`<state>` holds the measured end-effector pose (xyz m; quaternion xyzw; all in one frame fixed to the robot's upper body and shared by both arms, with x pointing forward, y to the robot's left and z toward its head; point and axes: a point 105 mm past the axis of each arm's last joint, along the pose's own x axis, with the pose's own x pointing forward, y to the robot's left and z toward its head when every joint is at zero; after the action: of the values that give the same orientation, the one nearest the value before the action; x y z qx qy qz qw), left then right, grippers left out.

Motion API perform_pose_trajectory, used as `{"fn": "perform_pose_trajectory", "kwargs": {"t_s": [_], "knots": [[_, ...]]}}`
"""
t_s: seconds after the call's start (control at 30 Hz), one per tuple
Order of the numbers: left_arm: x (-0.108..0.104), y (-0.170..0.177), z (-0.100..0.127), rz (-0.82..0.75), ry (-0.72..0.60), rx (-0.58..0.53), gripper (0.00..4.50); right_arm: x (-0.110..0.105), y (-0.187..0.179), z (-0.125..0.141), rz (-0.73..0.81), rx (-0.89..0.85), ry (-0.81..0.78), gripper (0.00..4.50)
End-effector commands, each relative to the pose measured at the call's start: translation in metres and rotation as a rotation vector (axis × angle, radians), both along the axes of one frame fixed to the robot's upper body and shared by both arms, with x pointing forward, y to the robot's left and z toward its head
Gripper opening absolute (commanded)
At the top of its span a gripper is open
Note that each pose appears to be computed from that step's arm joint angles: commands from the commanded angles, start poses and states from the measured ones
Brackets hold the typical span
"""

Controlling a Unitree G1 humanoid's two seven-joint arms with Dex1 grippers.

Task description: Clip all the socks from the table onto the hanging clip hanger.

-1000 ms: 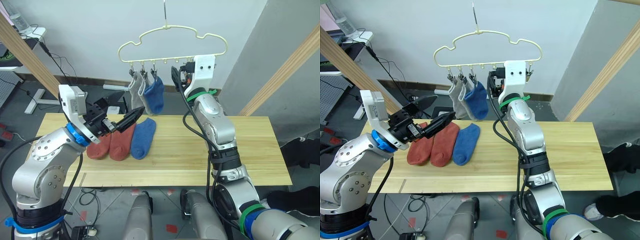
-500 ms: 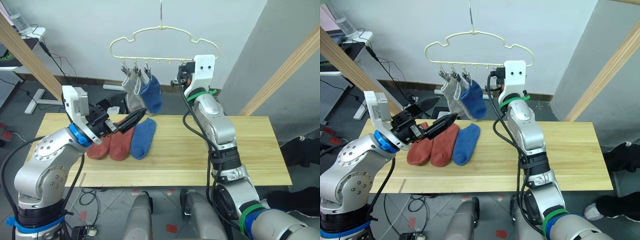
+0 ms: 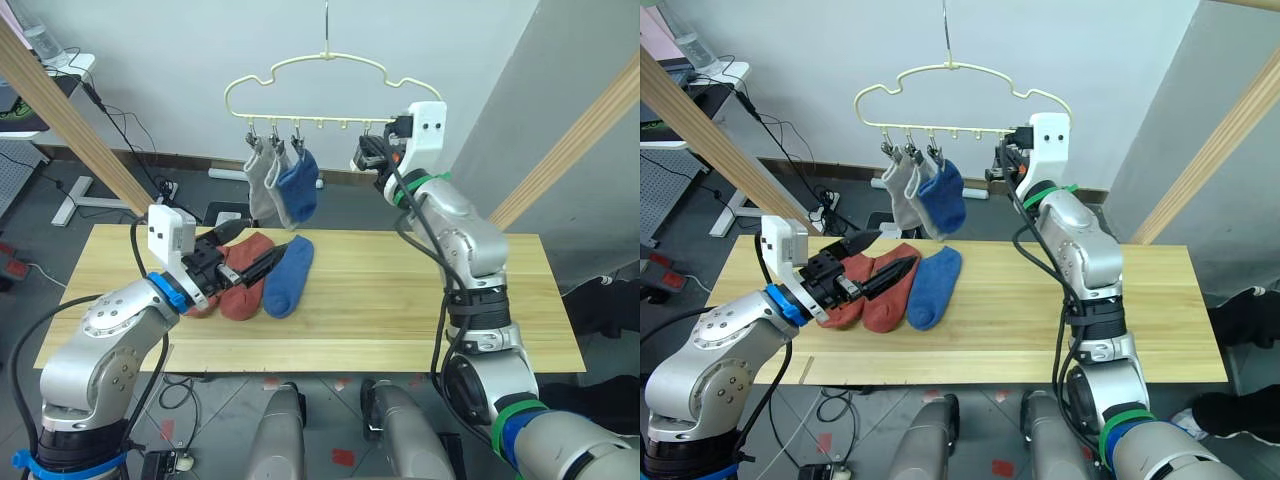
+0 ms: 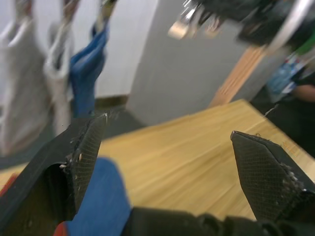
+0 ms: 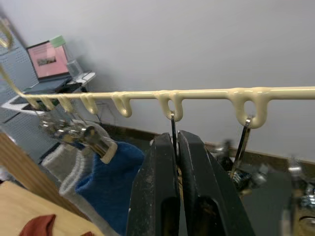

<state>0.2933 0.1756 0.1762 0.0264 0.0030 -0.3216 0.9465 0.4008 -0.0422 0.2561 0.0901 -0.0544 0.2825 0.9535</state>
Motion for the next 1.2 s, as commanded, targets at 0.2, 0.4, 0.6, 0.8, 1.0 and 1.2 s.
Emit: {"fn": "perform_pose_trajectory", "kwargs": {"t_s": [0.2,0.4,0.6,0.8,1.0,1.2], "knots": [[0.022,0.015,-0.072,0.127,0.16,0.196,4.5,-0.047,0.02,0.014,0.403,-0.042,0.038,0.02],[0.057,-0.01,-0.097,0.076,0.151,0.283,4.5,-0.049,0.016,0.016,0.427,-0.076,0.043,0.02],[0.081,-0.031,-0.109,0.034,0.161,0.344,4.5,-0.046,0.012,0.018,0.397,-0.074,0.044,0.02],[0.104,-0.029,-0.116,0.097,0.144,0.426,4.5,-0.044,0.011,0.021,0.373,-0.072,0.034,0.02],[0.117,-0.024,-0.128,0.143,0.157,0.506,4.5,-0.042,0.009,0.023,0.338,-0.068,0.026,0.02],[0.115,-0.034,-0.139,0.129,0.262,0.404,4.5,-0.041,0.008,0.023,0.318,-0.072,0.025,0.02]]}}
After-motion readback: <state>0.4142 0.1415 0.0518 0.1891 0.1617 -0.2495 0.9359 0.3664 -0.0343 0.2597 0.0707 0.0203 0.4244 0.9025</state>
